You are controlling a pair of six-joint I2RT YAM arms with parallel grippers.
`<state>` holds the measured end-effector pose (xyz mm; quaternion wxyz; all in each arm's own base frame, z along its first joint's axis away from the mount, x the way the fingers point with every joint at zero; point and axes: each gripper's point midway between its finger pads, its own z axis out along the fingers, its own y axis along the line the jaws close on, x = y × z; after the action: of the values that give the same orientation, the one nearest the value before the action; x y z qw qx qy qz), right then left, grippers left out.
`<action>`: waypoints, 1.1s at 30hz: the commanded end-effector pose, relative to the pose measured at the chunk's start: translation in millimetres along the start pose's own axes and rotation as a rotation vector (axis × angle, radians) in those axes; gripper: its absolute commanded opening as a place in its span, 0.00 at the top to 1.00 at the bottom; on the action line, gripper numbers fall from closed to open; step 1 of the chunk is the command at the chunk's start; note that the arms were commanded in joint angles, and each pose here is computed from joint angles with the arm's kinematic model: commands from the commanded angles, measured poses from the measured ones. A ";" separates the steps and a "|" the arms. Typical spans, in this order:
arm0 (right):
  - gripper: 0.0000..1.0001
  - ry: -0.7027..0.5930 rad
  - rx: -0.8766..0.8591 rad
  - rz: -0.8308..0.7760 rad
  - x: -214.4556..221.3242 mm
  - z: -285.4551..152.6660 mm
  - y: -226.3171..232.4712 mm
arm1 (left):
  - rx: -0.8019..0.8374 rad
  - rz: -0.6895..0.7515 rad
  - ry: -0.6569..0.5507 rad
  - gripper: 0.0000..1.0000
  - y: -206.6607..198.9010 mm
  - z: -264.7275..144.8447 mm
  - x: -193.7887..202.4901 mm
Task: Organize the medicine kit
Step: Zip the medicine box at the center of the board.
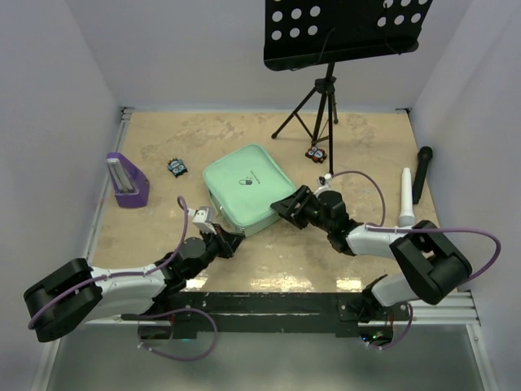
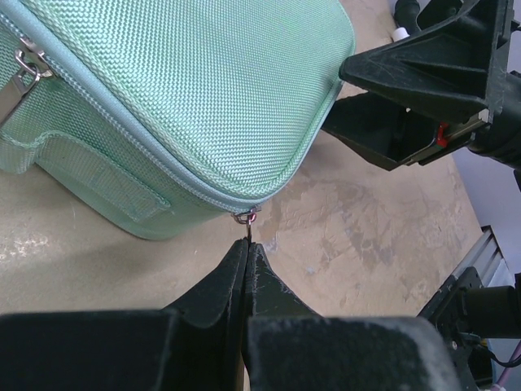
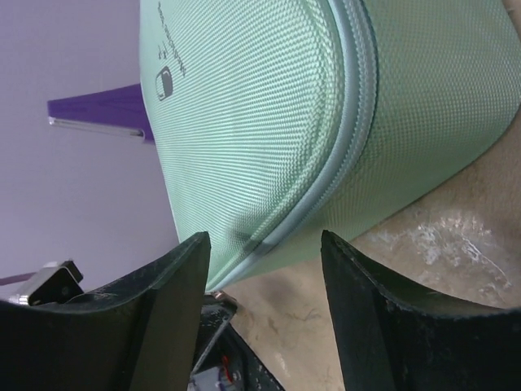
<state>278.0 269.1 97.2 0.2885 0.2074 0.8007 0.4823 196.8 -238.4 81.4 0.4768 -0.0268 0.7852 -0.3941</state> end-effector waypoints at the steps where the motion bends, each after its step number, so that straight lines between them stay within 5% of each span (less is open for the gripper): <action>1: 0.44 -0.034 -0.047 0.022 -9.7 12.5 16.7 | 0.014 0.043 0.052 1.00 2.3 -3.5 14.9; 5: 0.60 0.000 -0.022 0.023 -3.0 21.0 6.2 | 0.013 0.047 0.051 1.00 2.6 -4.2 14.8; 11: 1.00 0.031 0.016 -0.027 2.9 26.0 -7.2 | 0.006 0.049 0.046 1.00 5.0 -6.8 13.8; 33: 1.00 -0.121 0.109 -0.175 -46.4 6.0 -10.0 | -0.095 0.037 0.035 1.00 36.3 -25.3 17.5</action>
<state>291.2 265.9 91.1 0.2966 0.1940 0.8196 0.4502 187.1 -233.1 96.0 0.4816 -0.0181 0.7781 -0.4029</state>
